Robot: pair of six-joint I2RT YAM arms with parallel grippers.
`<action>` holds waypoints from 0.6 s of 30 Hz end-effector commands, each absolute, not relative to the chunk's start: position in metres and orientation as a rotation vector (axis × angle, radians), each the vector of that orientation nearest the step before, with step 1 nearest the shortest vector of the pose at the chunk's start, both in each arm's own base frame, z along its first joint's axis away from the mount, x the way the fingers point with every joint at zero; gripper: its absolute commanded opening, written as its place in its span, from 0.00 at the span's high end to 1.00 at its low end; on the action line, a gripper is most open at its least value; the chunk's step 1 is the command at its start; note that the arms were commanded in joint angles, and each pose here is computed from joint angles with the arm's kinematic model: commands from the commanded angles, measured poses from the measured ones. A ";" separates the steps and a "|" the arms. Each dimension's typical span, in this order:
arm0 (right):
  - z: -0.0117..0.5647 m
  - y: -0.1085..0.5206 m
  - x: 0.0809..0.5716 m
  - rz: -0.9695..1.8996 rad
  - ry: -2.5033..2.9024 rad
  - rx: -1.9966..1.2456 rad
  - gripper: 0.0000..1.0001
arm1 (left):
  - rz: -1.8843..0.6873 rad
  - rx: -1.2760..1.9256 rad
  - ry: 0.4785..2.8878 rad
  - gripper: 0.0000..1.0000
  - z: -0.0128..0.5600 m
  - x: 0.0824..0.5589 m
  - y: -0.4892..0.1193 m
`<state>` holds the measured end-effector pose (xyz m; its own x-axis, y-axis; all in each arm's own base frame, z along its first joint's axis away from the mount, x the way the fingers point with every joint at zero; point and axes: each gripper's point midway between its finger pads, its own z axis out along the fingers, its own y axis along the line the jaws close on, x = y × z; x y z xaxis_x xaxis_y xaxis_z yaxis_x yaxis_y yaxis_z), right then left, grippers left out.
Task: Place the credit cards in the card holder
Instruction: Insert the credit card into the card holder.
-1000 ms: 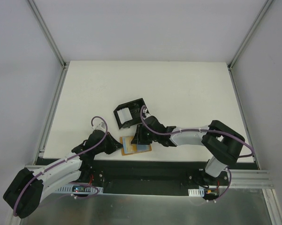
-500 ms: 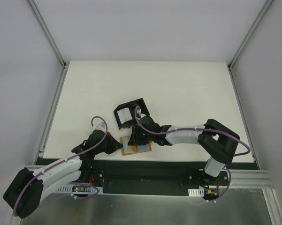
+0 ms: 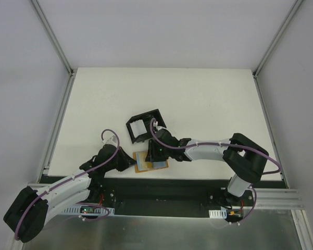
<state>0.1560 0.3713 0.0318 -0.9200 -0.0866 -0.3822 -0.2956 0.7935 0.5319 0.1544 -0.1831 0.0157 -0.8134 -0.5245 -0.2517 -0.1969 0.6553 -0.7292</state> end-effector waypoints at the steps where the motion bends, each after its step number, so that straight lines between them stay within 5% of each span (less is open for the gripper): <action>1: 0.041 0.386 0.154 0.899 2.628 -0.342 0.61 | -0.919 -0.588 2.478 1.00 -0.004 0.145 -0.171; 18: 0.064 0.388 0.157 0.874 2.550 -0.410 0.61 | -0.930 -0.552 2.472 1.00 0.003 0.149 -0.174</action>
<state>0.1480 0.3984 0.0444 -0.9047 -0.1535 -0.3974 -0.3682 0.7507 0.5485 0.1543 -0.1830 0.0156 -0.8143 -0.5220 -0.2538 -0.1943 0.6572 -0.7283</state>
